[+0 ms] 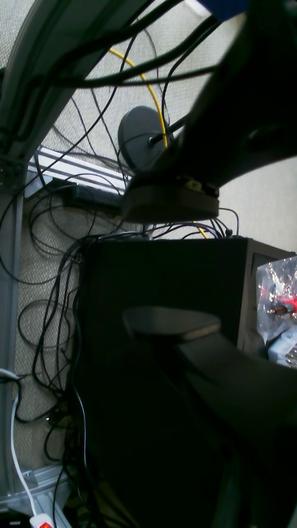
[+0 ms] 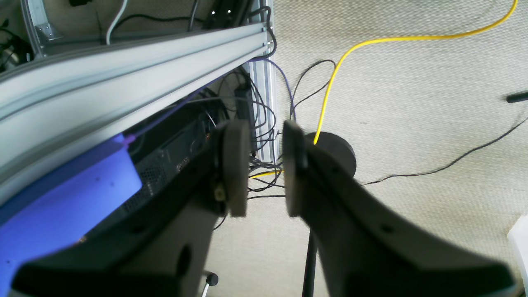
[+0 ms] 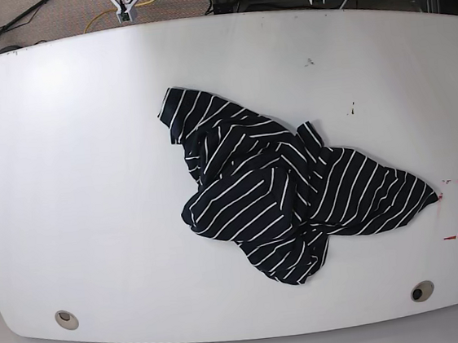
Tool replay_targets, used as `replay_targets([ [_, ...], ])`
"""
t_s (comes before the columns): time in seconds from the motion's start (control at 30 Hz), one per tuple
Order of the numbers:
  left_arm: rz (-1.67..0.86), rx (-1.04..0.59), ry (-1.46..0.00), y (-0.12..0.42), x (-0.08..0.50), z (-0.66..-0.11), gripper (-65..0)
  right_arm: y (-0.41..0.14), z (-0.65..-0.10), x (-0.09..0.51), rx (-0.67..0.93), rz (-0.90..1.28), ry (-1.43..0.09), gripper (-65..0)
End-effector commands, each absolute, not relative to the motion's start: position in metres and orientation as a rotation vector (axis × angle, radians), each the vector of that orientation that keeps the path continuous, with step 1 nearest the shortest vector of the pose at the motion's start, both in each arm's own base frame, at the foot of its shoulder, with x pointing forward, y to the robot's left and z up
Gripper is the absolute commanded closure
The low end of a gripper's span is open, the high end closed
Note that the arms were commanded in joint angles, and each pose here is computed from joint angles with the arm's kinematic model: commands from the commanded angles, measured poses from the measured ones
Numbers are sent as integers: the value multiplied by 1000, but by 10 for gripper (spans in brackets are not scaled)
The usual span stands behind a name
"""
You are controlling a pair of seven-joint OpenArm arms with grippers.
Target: Fold the T-shirt properly
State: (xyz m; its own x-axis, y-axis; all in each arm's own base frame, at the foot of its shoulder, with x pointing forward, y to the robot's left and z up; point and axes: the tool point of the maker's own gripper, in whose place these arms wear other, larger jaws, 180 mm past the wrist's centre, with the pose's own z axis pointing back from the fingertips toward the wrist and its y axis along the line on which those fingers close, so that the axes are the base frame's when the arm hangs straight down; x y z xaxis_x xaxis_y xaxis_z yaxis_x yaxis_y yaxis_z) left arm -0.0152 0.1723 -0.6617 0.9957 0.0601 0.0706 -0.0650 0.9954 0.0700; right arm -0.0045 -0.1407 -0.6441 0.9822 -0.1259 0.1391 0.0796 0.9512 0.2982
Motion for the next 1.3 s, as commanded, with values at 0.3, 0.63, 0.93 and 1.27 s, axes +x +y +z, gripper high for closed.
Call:
replay_targets([
  [0.3, 57, 67, -58, 172, -24, -661, -293, -134, -644, 6, 304, -106, -179, -136],
  [0.63, 58, 69, -62, 173, -23, -661, -293, -119, -644, 6, 327, -111, -178, -136],
  [0.93, 44, 94, -171, 186, -29, -653, -292, -124, -643, -8, 317, -122, -165, -132],
  [1.27, 11, 120, -262, 196, -53, -625, -290, -142, -613, -13, 256, -15, -243, -132],
])
